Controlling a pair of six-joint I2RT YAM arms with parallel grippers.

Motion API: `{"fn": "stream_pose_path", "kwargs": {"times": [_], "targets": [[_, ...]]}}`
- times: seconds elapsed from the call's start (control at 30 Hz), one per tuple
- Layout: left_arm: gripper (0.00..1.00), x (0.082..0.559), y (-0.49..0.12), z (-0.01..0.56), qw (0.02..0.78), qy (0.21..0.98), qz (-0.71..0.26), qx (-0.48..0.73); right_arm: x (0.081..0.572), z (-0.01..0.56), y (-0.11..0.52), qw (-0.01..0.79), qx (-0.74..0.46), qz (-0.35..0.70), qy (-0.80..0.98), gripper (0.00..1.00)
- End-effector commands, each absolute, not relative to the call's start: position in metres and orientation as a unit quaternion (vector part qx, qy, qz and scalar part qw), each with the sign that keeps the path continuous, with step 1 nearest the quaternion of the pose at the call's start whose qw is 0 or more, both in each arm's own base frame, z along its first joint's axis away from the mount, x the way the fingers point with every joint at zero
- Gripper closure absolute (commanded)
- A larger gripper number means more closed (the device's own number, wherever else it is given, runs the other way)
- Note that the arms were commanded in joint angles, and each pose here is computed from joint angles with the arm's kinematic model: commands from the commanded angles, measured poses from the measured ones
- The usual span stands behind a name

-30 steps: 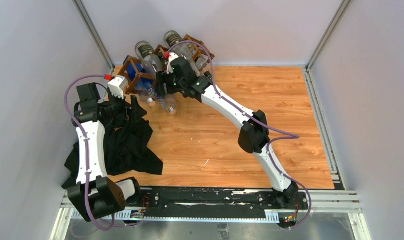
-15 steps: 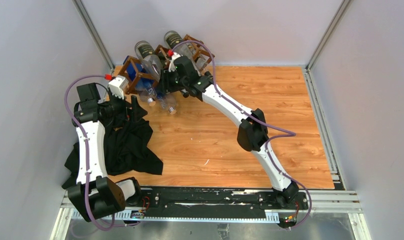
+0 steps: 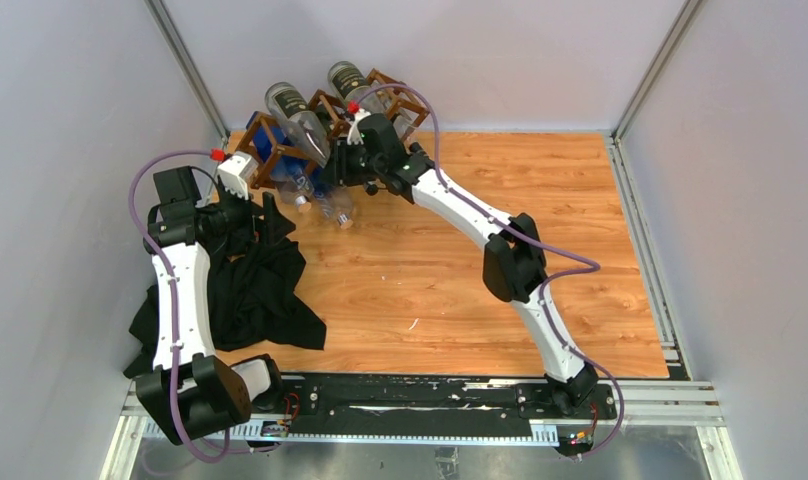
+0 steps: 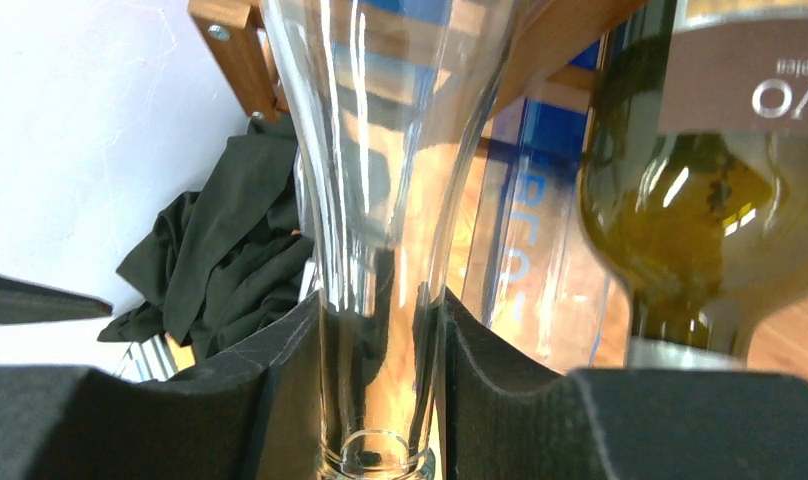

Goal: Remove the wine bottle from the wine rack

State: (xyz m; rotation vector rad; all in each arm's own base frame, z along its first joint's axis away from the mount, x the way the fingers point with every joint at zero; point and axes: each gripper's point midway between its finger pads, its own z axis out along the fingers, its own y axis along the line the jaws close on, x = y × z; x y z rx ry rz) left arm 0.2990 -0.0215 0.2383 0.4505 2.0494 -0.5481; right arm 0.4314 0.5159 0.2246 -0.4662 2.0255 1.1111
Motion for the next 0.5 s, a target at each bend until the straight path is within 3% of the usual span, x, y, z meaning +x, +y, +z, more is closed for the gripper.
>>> {"fn": "stream_pose_path", "kwargs": {"times": [0.0,0.47], "targets": [[0.01,0.292,-0.02,0.241,0.47,0.835,-0.213,0.192,0.388,0.341,0.516,0.435,-0.227,0.524,0.696,1.0],[0.0,0.29,-0.014,0.234,0.462,0.841,-0.191,0.205,0.349,0.378,0.486,0.441,-0.229,0.556,0.666,1.0]]}}
